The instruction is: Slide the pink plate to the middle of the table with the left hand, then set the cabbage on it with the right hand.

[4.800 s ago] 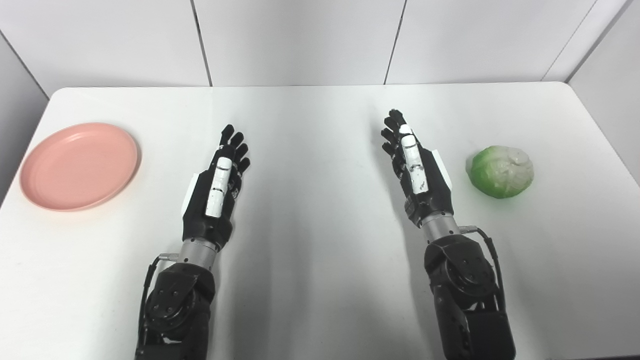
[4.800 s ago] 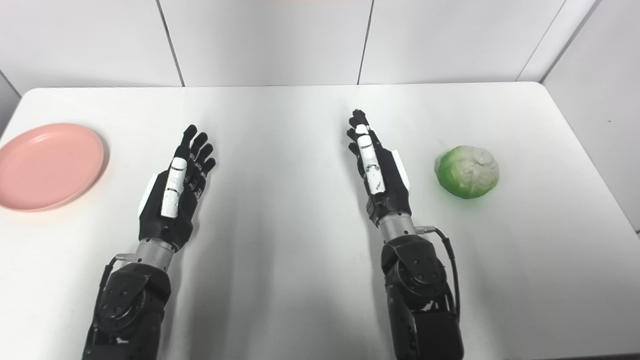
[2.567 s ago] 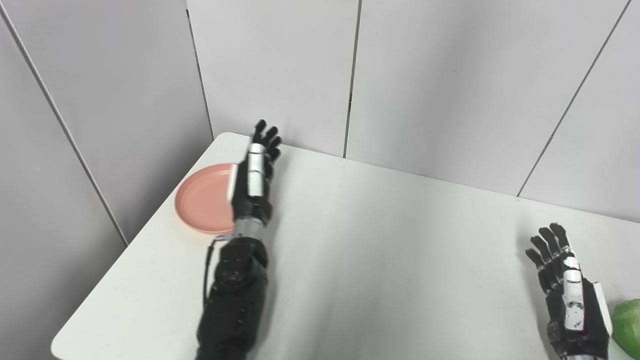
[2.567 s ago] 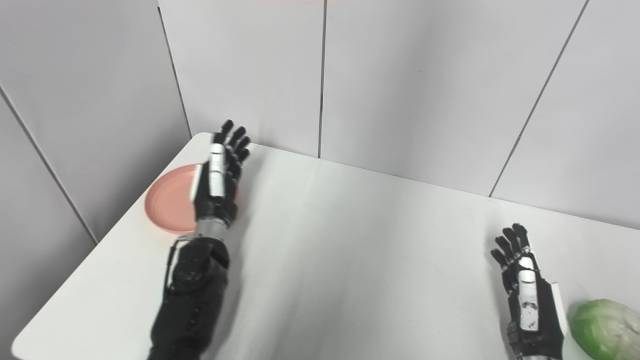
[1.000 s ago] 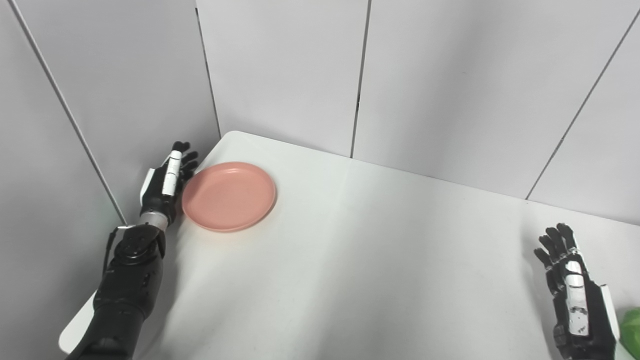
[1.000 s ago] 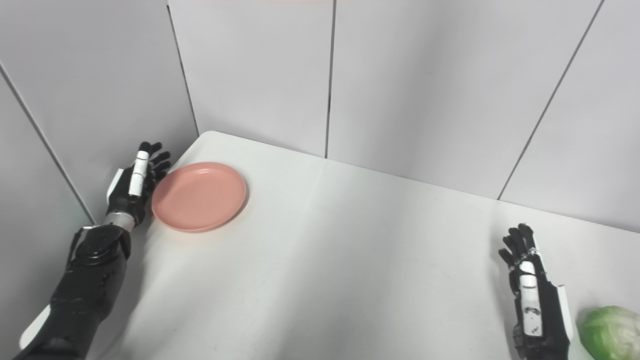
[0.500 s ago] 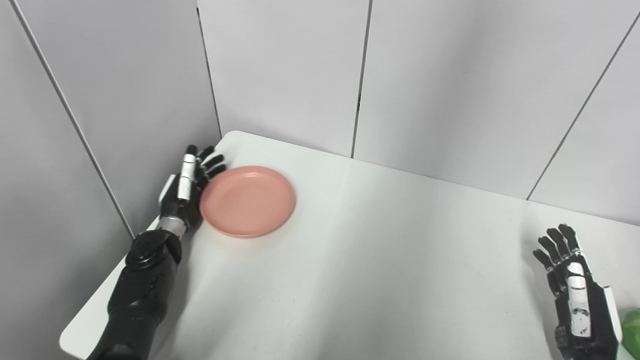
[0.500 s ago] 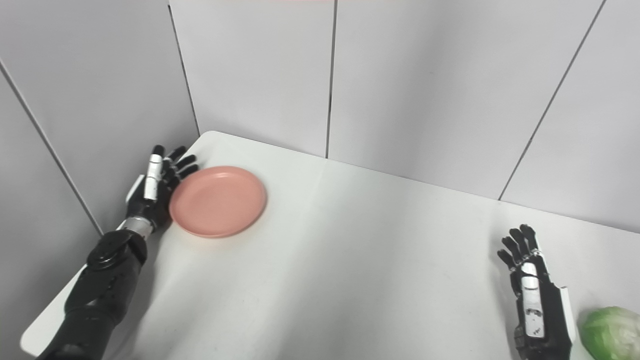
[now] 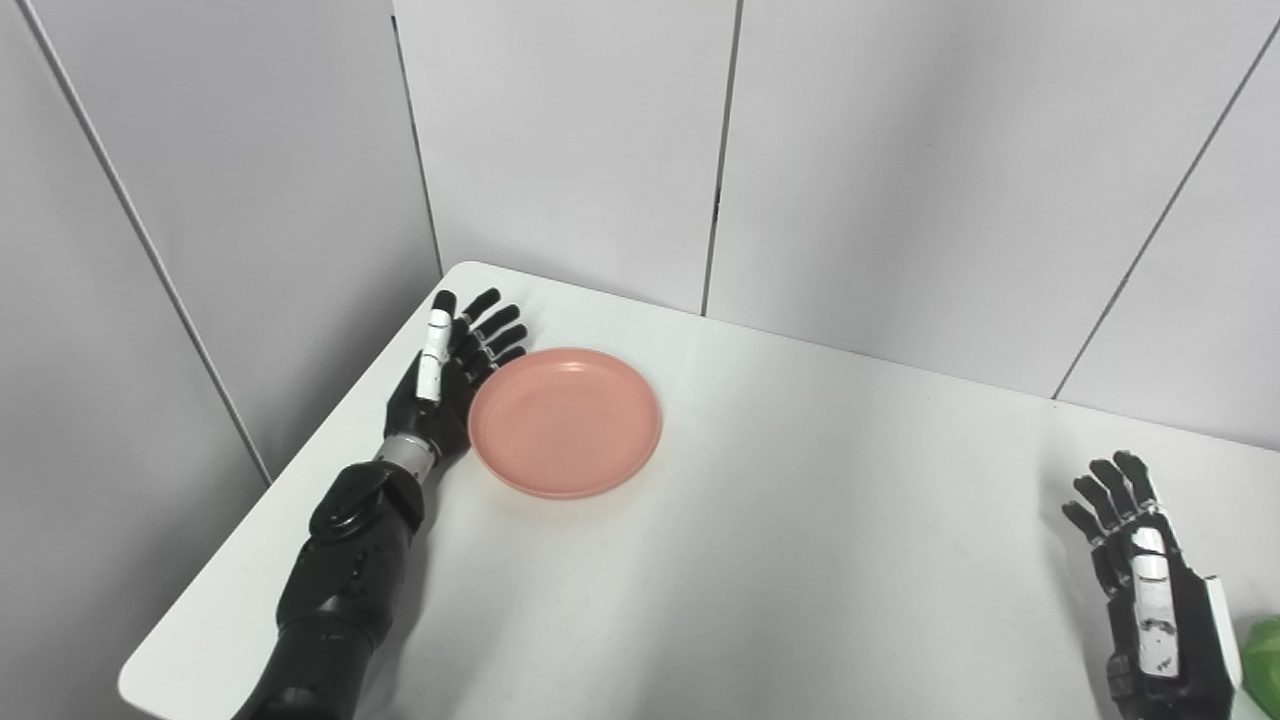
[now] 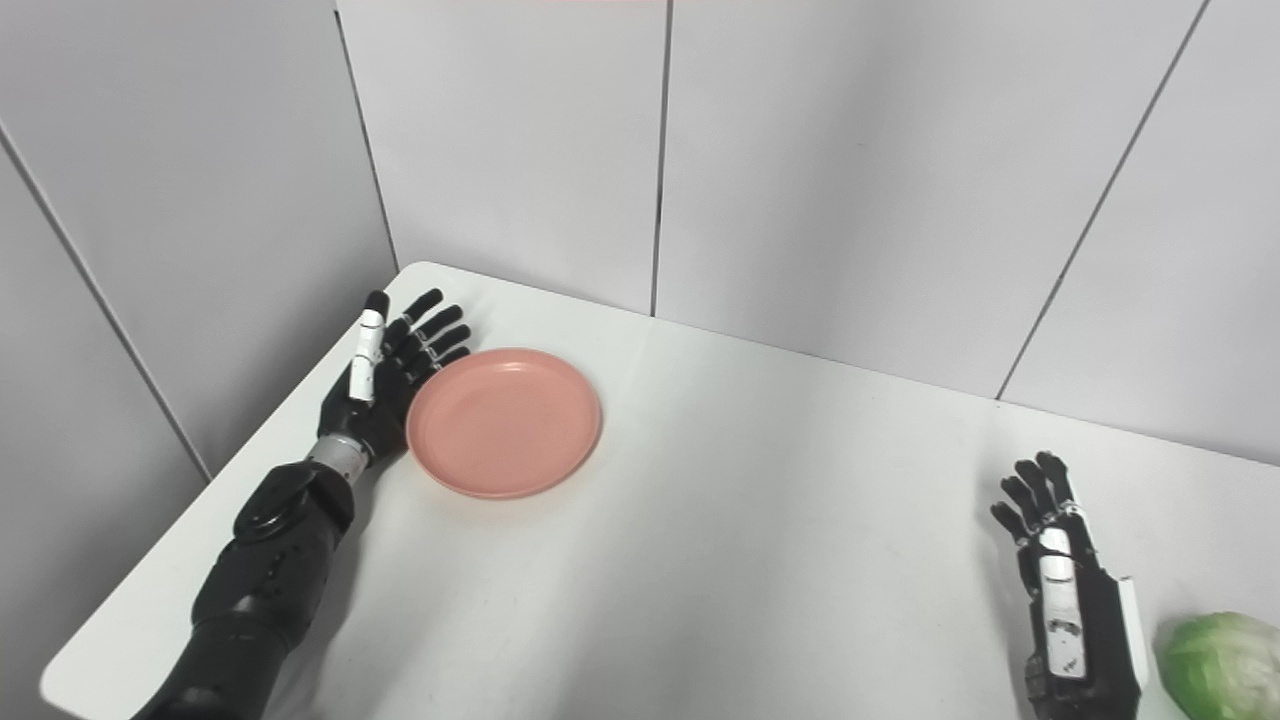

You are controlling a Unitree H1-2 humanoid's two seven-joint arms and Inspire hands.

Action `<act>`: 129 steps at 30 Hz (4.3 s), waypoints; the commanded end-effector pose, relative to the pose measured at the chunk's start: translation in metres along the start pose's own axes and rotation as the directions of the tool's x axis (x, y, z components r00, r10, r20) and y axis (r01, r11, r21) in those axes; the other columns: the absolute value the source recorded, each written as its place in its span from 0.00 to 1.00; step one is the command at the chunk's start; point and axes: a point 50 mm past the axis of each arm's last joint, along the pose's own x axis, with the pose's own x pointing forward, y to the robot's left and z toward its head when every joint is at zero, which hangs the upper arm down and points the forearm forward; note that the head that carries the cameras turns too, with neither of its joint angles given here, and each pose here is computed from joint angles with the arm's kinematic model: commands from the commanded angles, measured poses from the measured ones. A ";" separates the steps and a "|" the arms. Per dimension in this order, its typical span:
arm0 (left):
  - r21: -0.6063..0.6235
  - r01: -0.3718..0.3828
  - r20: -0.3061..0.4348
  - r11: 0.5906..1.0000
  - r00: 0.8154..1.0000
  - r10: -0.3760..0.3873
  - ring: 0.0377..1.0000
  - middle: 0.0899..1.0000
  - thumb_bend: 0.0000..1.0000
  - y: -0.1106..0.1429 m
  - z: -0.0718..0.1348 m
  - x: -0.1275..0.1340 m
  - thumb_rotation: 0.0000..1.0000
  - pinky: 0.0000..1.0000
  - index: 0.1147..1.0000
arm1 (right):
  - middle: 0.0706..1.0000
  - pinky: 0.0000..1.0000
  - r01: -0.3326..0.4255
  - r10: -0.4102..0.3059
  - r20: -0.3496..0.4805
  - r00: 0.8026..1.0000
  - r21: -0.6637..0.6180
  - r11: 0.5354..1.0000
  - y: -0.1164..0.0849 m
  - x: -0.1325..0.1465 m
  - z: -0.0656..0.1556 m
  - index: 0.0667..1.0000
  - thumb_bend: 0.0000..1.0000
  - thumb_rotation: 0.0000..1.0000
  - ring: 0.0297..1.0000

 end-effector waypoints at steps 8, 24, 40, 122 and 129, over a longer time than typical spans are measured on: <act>0.041 0.172 -0.020 0.984 0.985 -0.172 0.87 0.86 0.76 -0.054 -0.003 0.008 0.89 0.88 0.84 | 0.94 0.94 0.010 -0.010 -0.040 0.999 0.019 1.000 0.005 -0.011 -0.004 0.94 0.67 0.92 0.93; 0.044 0.268 -0.077 0.963 0.962 -0.264 0.95 0.93 0.75 -0.126 -0.018 -0.014 0.86 0.97 0.92 | 0.98 1.00 0.004 -0.003 -0.027 1.000 0.010 1.000 0.008 -0.013 0.009 0.99 0.54 0.96 0.98; -0.029 0.314 -0.079 0.949 0.946 -0.315 1.00 1.00 0.68 -0.191 -0.038 -0.070 0.89 1.00 0.99 | 0.92 1.00 0.040 -0.040 -0.093 0.995 -0.001 0.999 0.023 -0.018 0.039 0.94 0.49 0.95 0.94; 0.092 0.342 -0.021 0.935 0.940 -0.342 0.98 0.98 0.74 -0.171 -0.062 -0.098 0.79 0.99 0.96 | 1.00 0.87 -0.139 -0.421 -0.267 0.867 -0.941 0.309 -0.102 0.020 0.165 0.96 0.95 0.28 0.98; 0.086 0.344 -0.022 0.935 0.939 -0.343 0.98 0.98 0.75 -0.171 -0.063 -0.098 0.80 0.99 0.96 | 0.99 0.79 -0.188 -0.426 -0.323 0.845 -0.925 0.329 -0.104 0.021 0.160 0.95 0.95 0.26 0.94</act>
